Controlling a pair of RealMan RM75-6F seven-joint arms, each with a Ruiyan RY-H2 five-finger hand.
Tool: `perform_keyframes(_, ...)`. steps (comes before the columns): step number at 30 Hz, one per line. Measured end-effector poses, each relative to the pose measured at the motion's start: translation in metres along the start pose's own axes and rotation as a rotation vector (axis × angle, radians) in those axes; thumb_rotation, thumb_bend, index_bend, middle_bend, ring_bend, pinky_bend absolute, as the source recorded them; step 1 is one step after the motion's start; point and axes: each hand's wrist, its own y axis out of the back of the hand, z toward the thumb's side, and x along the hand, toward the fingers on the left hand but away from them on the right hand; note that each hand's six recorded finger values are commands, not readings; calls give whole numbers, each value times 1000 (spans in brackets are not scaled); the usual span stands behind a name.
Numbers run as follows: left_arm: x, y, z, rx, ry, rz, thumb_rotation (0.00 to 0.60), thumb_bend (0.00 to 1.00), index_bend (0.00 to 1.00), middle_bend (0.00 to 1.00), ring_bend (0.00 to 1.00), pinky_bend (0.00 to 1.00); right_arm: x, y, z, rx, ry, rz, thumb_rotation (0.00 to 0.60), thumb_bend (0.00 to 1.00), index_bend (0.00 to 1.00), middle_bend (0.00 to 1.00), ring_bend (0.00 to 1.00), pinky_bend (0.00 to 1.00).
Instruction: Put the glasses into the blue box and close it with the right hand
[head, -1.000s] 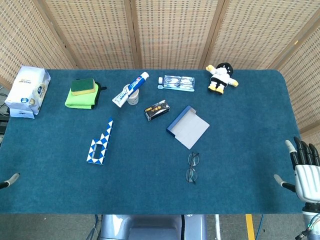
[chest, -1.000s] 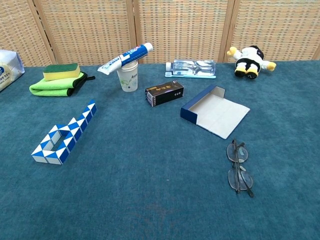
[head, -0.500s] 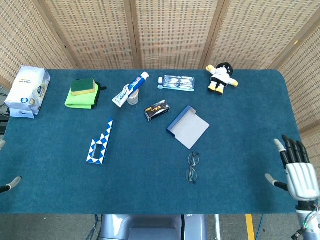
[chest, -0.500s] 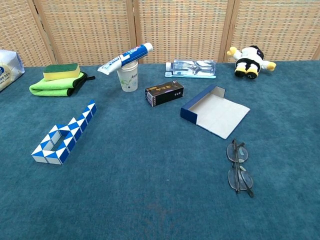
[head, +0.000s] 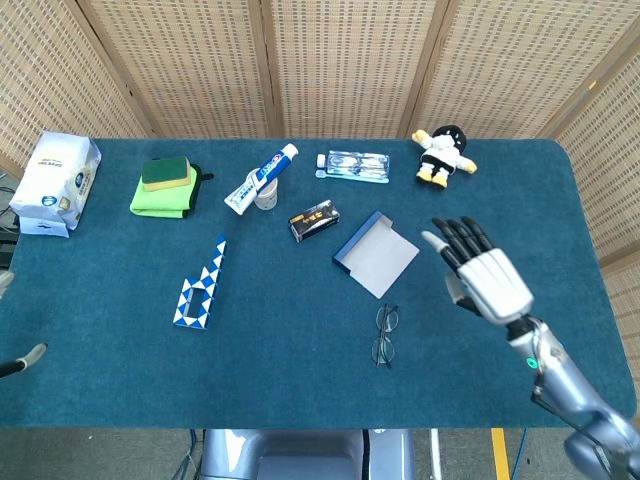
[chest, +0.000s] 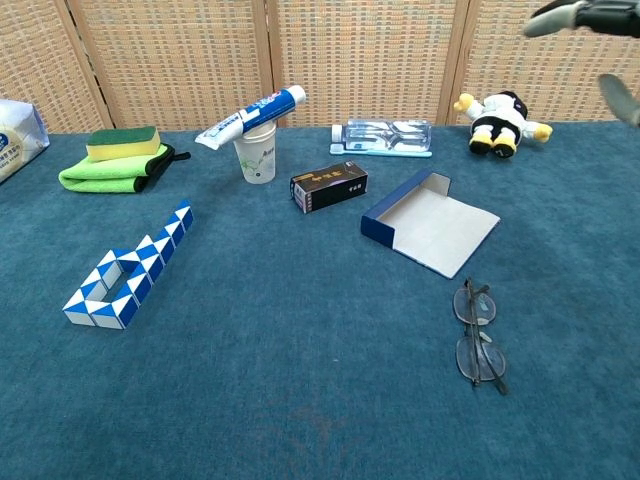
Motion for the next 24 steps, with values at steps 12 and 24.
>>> perform_keyframes(12, 16, -3, -11, -23, 58, -27, 600, 0, 0, 0, 0, 0, -147, -50, 52, -32, 45, 223, 600, 1000, 105, 51, 0, 164)
perform_keyframes(24, 20, -7, -17, -26, 96, -46, 600, 0, 0, 0, 0, 0, -202, -97, 82, 58, 12, 354, 600, 1000, 138, 78, 0, 167)
